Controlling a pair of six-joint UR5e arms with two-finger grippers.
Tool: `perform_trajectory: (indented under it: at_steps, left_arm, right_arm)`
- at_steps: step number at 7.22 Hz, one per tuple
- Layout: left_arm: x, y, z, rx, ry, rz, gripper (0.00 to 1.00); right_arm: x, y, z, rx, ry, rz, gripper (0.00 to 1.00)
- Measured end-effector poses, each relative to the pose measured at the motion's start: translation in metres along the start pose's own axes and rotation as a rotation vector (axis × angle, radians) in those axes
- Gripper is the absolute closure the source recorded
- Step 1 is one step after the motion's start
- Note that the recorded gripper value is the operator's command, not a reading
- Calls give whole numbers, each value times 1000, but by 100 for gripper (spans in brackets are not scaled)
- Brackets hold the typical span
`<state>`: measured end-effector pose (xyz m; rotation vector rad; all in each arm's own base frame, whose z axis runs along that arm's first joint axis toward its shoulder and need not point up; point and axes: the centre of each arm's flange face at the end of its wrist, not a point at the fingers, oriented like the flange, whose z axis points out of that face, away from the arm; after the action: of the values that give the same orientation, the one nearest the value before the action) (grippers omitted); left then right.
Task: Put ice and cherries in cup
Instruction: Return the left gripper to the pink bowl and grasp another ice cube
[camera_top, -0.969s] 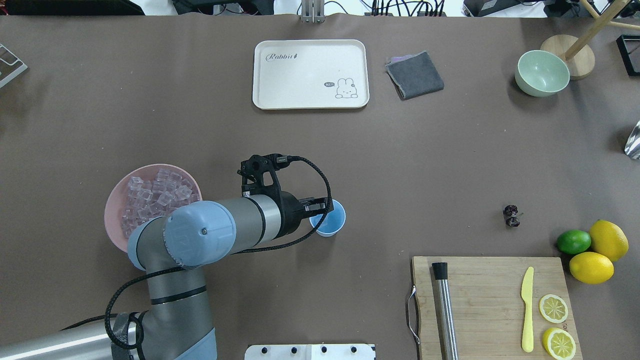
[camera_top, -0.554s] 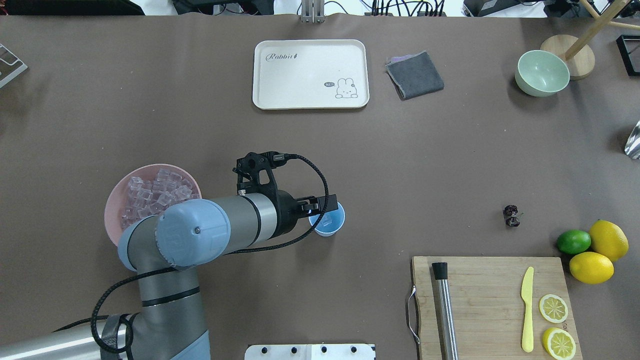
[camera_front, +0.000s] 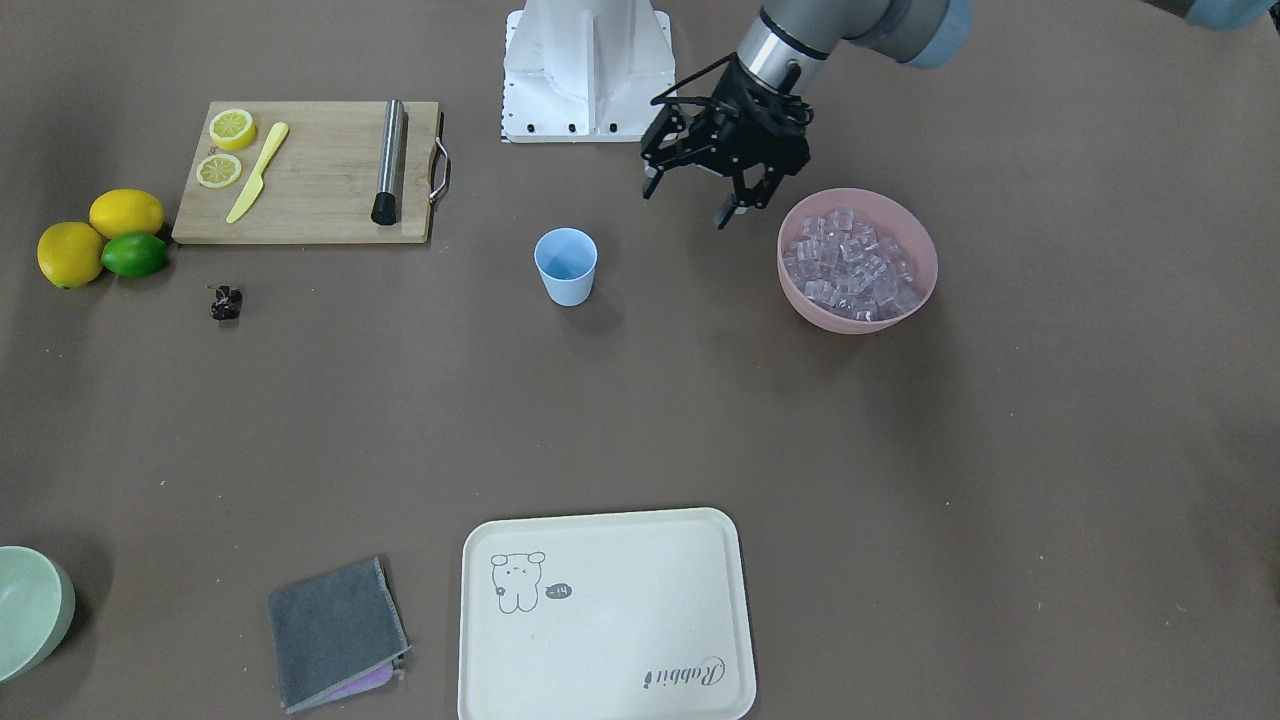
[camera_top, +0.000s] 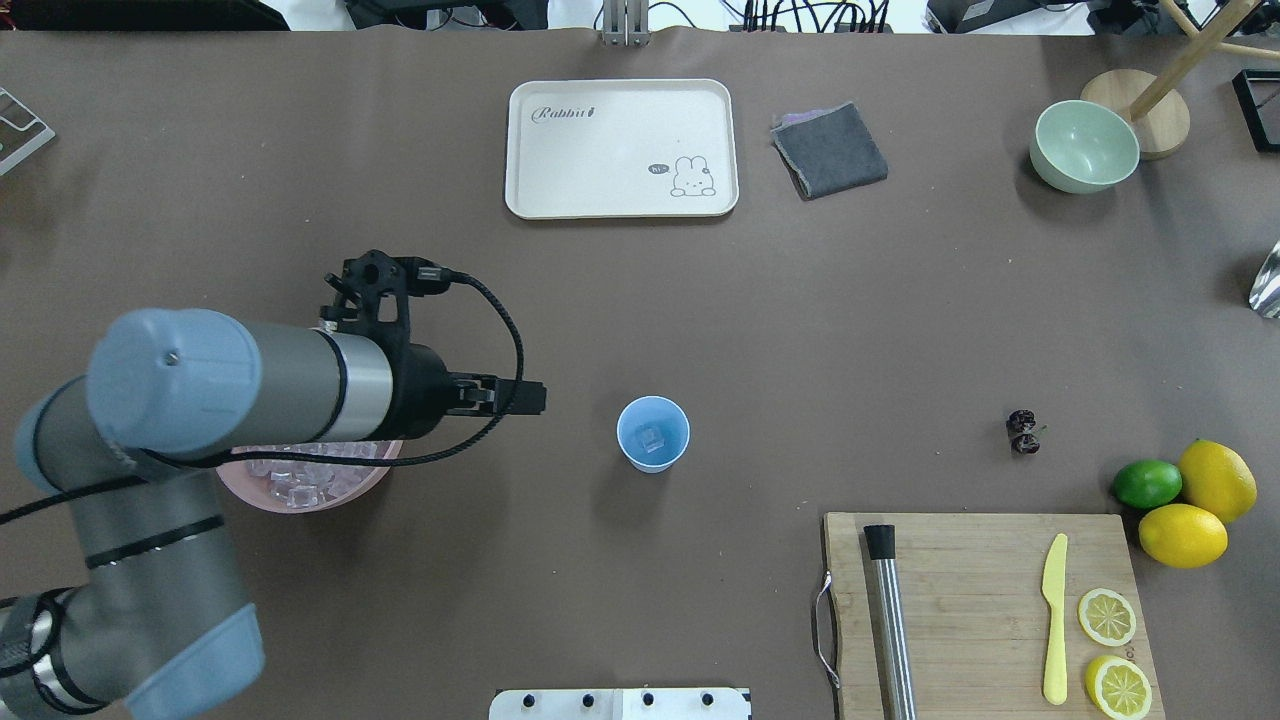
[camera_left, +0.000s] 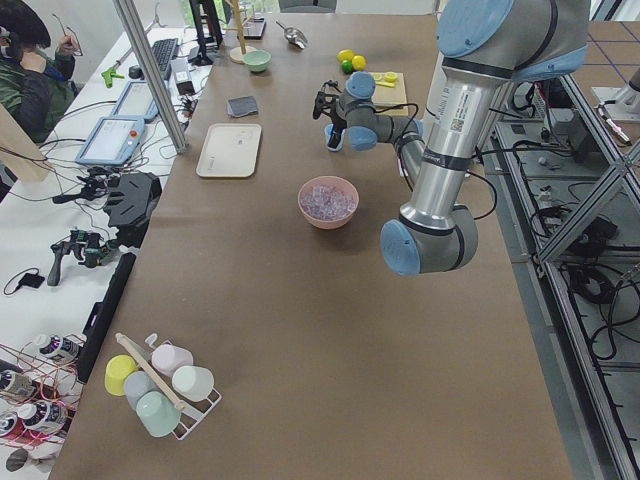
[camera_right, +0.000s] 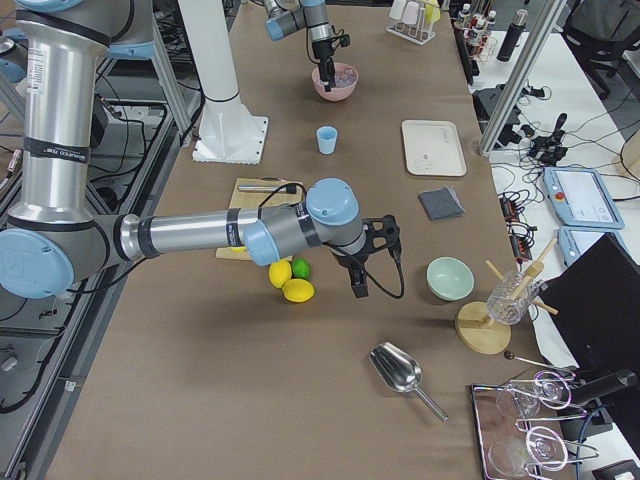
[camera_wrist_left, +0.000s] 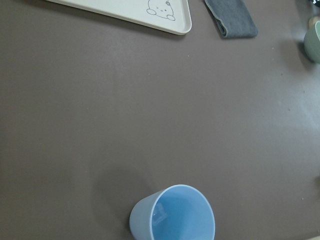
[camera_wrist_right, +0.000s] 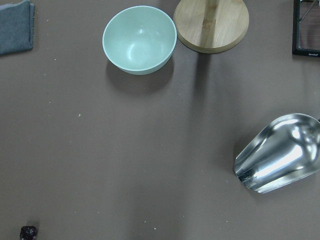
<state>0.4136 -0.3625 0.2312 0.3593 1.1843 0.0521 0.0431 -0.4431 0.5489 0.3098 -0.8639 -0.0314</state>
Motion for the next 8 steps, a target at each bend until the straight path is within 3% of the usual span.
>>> perform_trajectory:
  at_steps: [2, 3, 5, 8]
  left_arm:
    - [-96, 7, -31, -63, -103, 232, 2]
    - [-128, 17, -37, -83, -140, 291, 2]
    - [-161, 34, -35, -103, -184, 325, 2]
    - [-162, 46, -16, -105, -212, 334, 2]
  right_arm:
    - [1, 1, 2, -5, 0, 1, 0]
    - [0, 1, 3, -7, -1, 1, 0]
    - [0, 1, 4, -10, -1, 0, 0]
    - [-1, 1, 5, -10, -3, -2, 0]
